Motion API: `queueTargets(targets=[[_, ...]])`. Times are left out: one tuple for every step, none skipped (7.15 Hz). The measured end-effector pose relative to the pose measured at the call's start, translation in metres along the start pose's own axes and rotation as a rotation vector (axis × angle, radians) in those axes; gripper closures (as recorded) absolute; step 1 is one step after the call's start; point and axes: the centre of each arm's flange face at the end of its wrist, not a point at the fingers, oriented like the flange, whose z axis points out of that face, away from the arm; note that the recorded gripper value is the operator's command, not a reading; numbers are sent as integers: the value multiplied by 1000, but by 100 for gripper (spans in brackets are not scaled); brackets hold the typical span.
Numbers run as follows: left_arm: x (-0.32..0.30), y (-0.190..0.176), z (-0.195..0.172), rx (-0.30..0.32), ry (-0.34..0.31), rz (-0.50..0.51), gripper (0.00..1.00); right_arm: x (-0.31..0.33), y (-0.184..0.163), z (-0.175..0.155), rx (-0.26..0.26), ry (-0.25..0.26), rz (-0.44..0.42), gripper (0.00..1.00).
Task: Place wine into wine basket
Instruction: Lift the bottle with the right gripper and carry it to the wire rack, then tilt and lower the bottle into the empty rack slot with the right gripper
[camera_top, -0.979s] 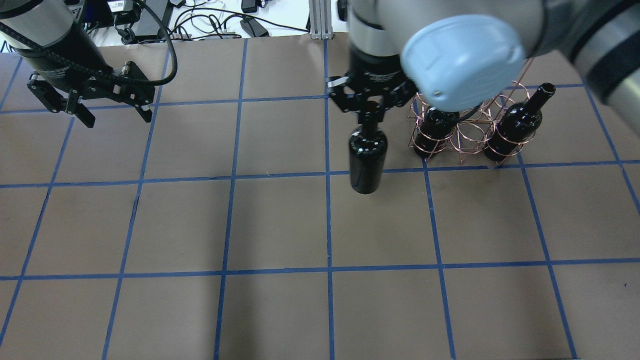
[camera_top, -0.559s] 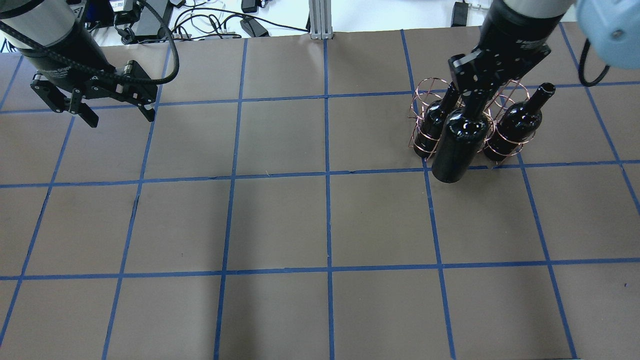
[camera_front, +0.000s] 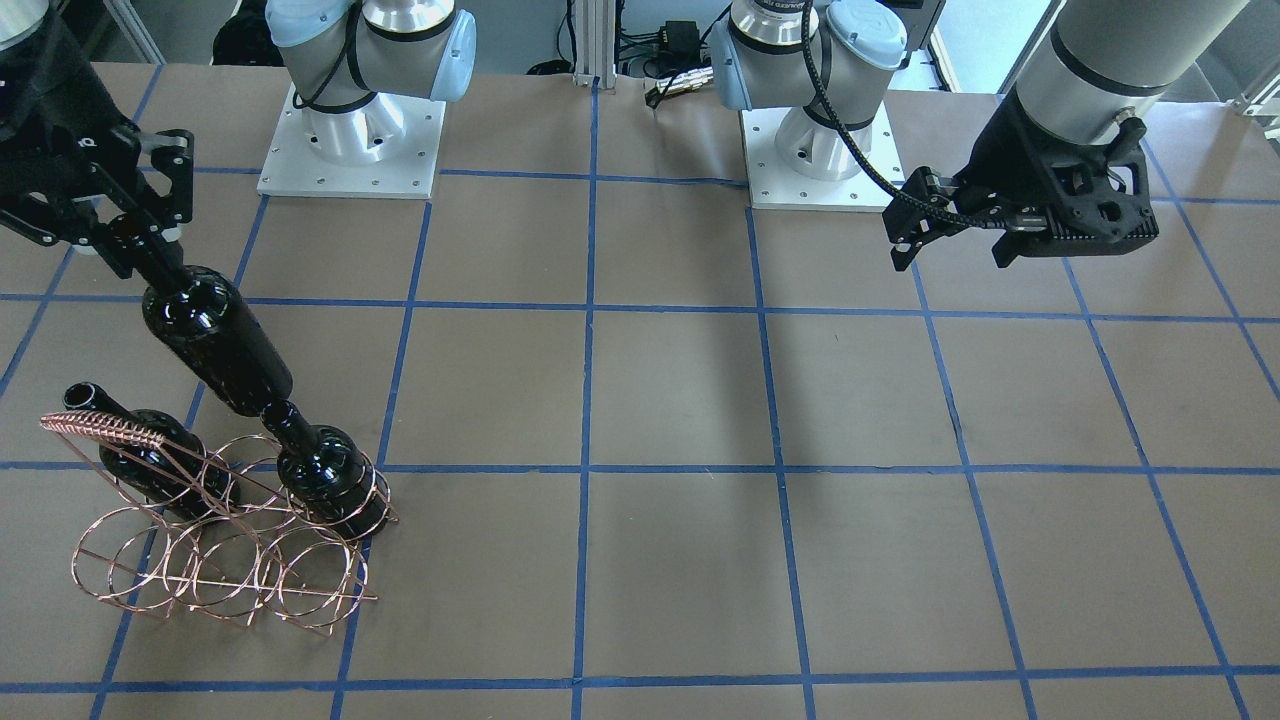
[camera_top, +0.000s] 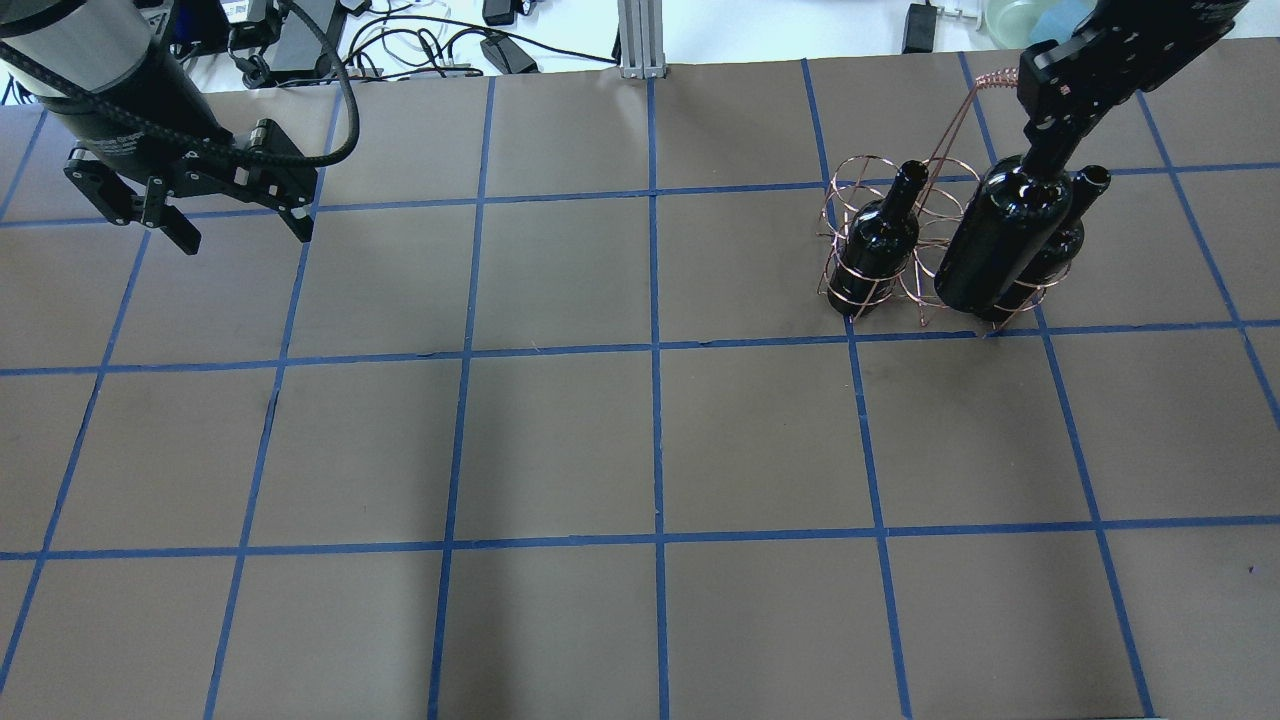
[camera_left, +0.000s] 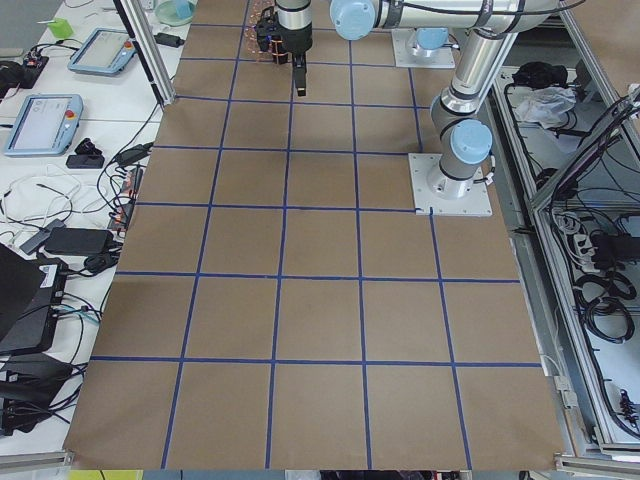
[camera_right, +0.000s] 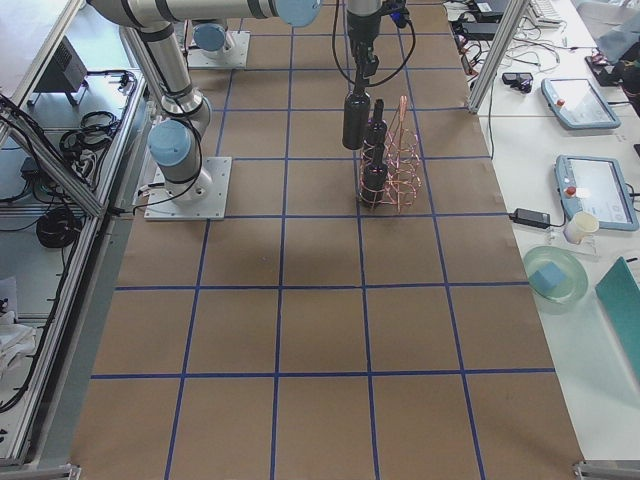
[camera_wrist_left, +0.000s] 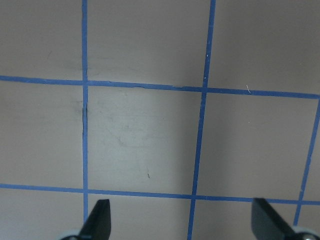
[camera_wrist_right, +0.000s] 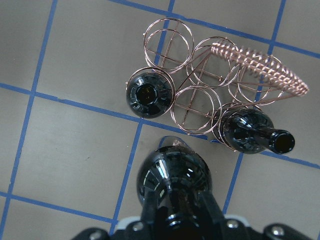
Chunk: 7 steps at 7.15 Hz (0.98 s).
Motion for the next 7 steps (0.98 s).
queueTargets(targets=[[1,0,1,-3,0,3,0,9,-4,1,6,-5,-6,88],[8,1,2,-5,-2,16,0,16,-13,8,7,-21,-5,88],[22,3,1,0,-3,44,0,22,-25,20,1,-42,-1,88],[39,6,-1,9,-3,77,0,25,-33,30,-2,-54,1,88],[50,9,-4,17,-3,99,0,27,-39,37,-1,-54,0,88],[54,11,-7,25,-3,108,0,30,-43,40,7,-46,-2,88],[56,15,-12,35,-4,111,0,31,-45,40,19,-38,-6,88]])
